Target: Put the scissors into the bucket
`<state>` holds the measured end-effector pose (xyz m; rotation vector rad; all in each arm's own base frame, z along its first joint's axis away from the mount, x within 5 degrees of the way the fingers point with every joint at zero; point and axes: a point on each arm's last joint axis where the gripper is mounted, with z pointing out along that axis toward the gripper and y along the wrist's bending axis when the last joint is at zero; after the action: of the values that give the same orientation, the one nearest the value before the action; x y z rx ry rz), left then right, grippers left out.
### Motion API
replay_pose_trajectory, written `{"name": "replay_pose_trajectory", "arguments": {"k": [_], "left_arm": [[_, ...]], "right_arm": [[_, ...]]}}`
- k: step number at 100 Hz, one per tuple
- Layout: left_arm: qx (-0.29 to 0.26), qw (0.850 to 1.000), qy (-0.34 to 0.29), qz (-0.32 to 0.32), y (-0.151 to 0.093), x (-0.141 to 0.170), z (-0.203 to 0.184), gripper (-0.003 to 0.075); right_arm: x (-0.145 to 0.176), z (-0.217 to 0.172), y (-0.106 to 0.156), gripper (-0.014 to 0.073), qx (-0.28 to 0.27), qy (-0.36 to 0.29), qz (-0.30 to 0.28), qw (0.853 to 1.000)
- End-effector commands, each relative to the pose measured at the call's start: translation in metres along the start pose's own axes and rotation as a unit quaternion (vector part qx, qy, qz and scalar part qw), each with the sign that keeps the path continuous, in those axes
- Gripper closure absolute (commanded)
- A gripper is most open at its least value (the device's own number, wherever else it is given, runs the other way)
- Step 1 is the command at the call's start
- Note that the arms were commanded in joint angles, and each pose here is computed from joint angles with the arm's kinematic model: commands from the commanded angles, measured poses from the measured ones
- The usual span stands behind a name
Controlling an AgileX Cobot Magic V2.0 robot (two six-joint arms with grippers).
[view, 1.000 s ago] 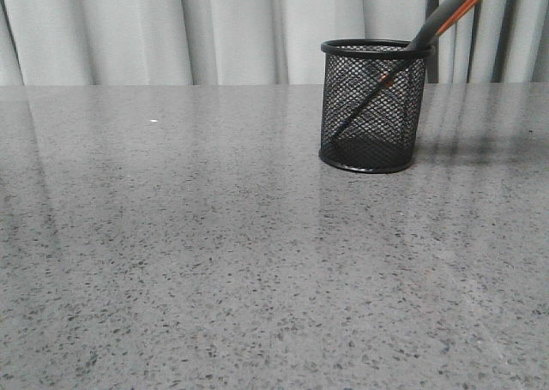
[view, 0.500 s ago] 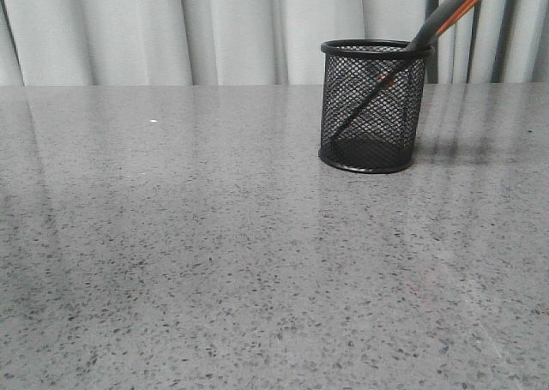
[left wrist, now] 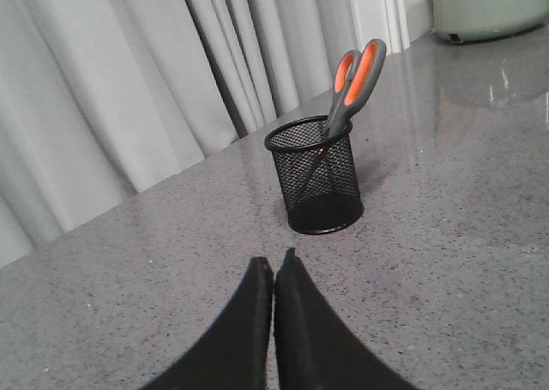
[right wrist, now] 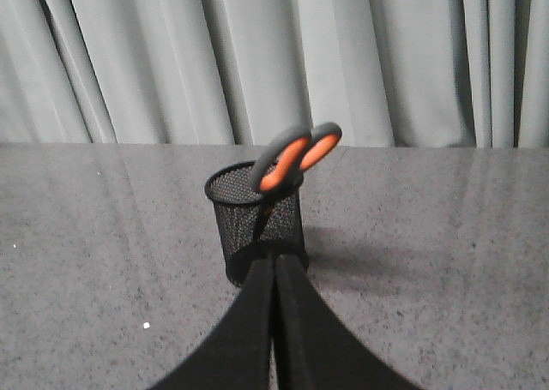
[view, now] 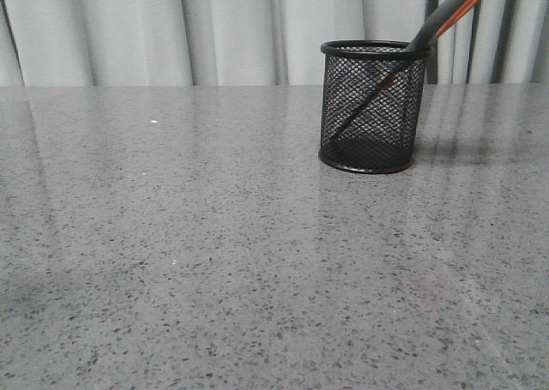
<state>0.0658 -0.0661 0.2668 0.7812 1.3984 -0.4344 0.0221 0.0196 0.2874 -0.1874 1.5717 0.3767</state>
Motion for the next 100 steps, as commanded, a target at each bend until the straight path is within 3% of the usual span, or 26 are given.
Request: {"name": "replay_pose_trajectory", "arguments": {"k": [1, 22, 100], "left_arm": [[-0.01, 0.995, -0.097, -0.034, 0.0002, -0.0082, -0.0049, 0.0741], [-0.013, 0.99, -0.132, -0.039, -0.0003, -0.0088, -0.0071, 0.0741], [-0.023, 0.991, -0.125, -0.042, 0.0006, -0.0037, -0.0068, 0.0741]], "right_arm": [[0.0009, -0.0025, -0.0015, 0.0657, 0.005, -0.039, -0.001, 0.999], [0.0049, 0.0009, -0.0028, 0.066, 0.007, -0.031, 0.002, 1.0], [0.0049, 0.0009, -0.0028, 0.066, 0.007, -0.031, 0.002, 1.0]]}}
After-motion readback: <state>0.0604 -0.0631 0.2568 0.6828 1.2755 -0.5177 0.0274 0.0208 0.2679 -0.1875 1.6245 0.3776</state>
